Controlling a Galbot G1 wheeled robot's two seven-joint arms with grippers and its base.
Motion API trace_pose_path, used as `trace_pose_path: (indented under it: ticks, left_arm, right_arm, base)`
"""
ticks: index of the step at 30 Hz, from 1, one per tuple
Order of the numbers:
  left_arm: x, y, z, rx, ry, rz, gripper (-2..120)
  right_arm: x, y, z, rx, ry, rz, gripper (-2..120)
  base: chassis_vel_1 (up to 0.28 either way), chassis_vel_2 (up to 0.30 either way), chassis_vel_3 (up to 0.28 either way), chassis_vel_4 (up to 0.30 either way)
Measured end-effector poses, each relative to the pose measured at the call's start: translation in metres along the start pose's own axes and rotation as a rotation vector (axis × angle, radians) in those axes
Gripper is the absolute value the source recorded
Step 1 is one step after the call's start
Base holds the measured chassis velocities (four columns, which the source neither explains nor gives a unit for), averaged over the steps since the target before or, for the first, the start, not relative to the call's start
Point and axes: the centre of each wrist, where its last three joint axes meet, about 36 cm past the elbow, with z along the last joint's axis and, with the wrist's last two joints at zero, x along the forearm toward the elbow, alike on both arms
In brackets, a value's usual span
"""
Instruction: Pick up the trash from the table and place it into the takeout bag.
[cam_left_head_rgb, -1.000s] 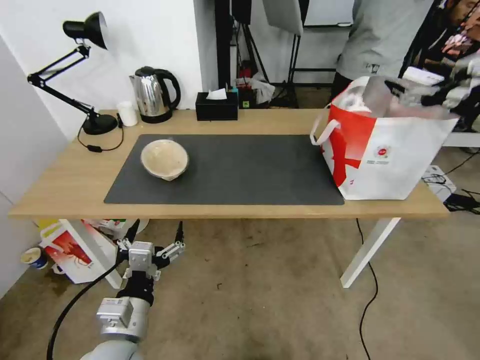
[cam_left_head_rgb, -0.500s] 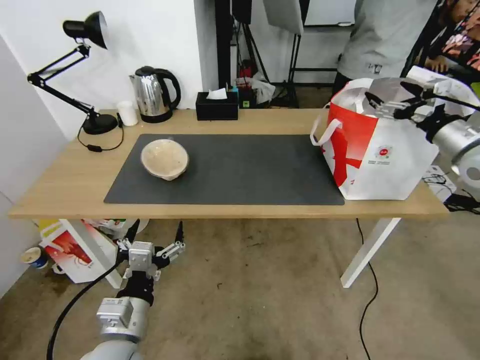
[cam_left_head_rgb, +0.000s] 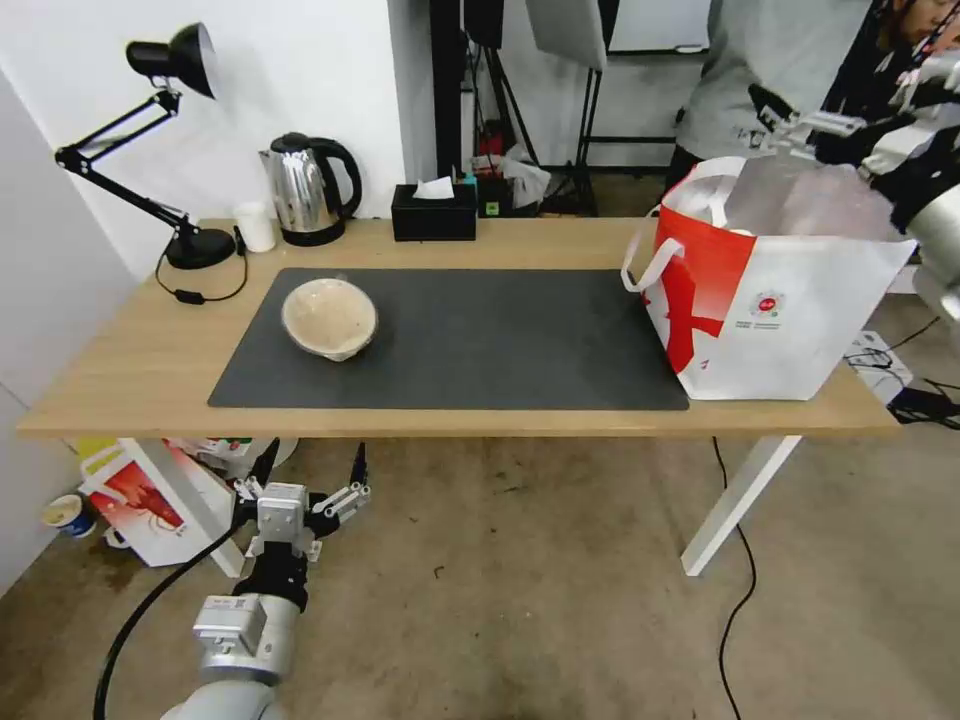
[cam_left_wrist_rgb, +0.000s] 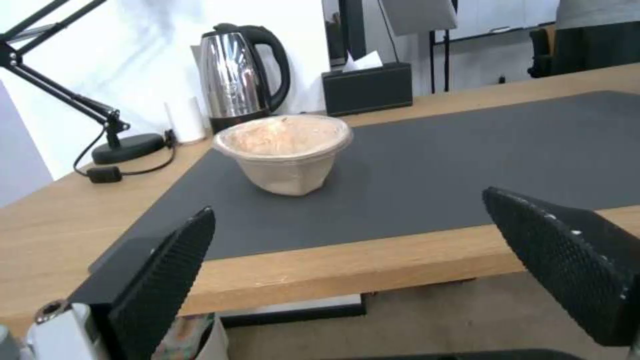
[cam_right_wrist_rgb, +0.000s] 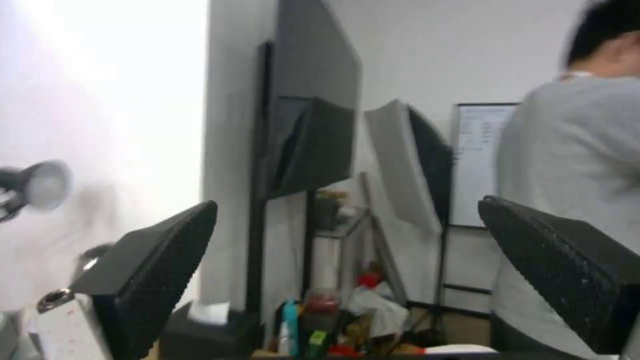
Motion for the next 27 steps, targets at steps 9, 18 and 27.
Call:
trace_pose_path:
  ticks: [9,18,27]
  left_arm:
    - [0.000,0.000,0.000,0.000,0.000,0.000,100]
    - [0.000,0.000,0.000,0.000,0.000,0.000,100]
    - [0.000,0.000,0.000,0.000,0.000,0.000,100]
  right_arm:
    - [0.033,0.048,0.020,-0.044,-0.129,0.173,100]
    - [0.092,0.076,0.065,-0.080,-0.139,0.246,100]
    - [0.136,0.088,0.097,-0.021,-0.189,0.273,100]
  base:
    - [0.000,0.000,0.000,0.000]
    - [0.000,0.000,0.000,0.000]
    - [0.000,0.000,0.000,0.000]
